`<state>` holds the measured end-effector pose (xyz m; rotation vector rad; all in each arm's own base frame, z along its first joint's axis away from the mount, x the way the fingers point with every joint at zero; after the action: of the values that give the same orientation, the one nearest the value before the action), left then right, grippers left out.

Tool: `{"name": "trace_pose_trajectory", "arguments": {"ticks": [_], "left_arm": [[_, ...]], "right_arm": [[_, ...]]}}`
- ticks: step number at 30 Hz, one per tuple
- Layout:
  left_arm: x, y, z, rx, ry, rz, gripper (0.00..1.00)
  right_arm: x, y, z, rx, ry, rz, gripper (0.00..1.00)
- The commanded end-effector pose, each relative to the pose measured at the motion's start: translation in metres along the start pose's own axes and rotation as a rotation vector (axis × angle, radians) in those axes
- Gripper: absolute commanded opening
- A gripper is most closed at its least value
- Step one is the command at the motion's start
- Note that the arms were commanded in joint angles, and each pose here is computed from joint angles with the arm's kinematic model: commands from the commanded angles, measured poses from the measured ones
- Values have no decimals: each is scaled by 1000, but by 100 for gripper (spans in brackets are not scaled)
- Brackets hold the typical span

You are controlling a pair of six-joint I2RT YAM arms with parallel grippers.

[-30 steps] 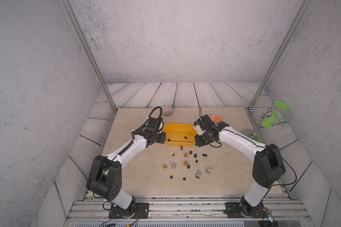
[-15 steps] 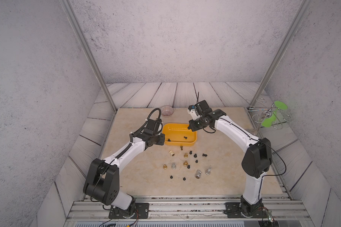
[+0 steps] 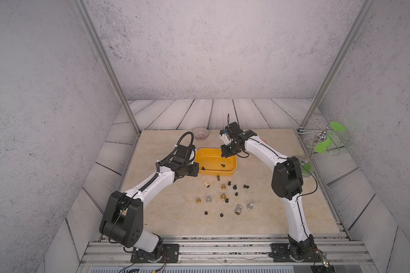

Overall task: Put the chess pieces into the storage box
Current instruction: Place the chess piece in the storage box.

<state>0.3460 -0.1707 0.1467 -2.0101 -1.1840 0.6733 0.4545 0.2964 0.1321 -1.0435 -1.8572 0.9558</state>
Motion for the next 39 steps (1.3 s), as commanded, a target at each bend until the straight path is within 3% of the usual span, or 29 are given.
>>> {"name": "trace_pose_trajectory", "arguments": {"ticks": [1, 13, 39], "left_arm": [[-3, -4, -1, -18, -16, 29, 30], [-3, -1, 6, 0, -27, 31, 30], [-5, 1, 6, 6, -31, 46, 30]], "right_arm": [[-12, 19, 6, 47, 12, 25, 13], [-16, 15, 1, 33, 26, 27, 37], [-15, -10, -3, -7, 44, 5, 41]]}}
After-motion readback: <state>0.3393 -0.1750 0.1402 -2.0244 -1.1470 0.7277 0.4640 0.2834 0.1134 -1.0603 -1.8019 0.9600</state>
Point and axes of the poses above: each gripper's point midway between its finger pads, its own y axis out along the fingers, its own x axis along the line the jaws close on, z = x × y, the point moved 2 cm from there along -y, back along the fingers, and after that the axes turned 10 degrees about y, right-handed, at the moved point
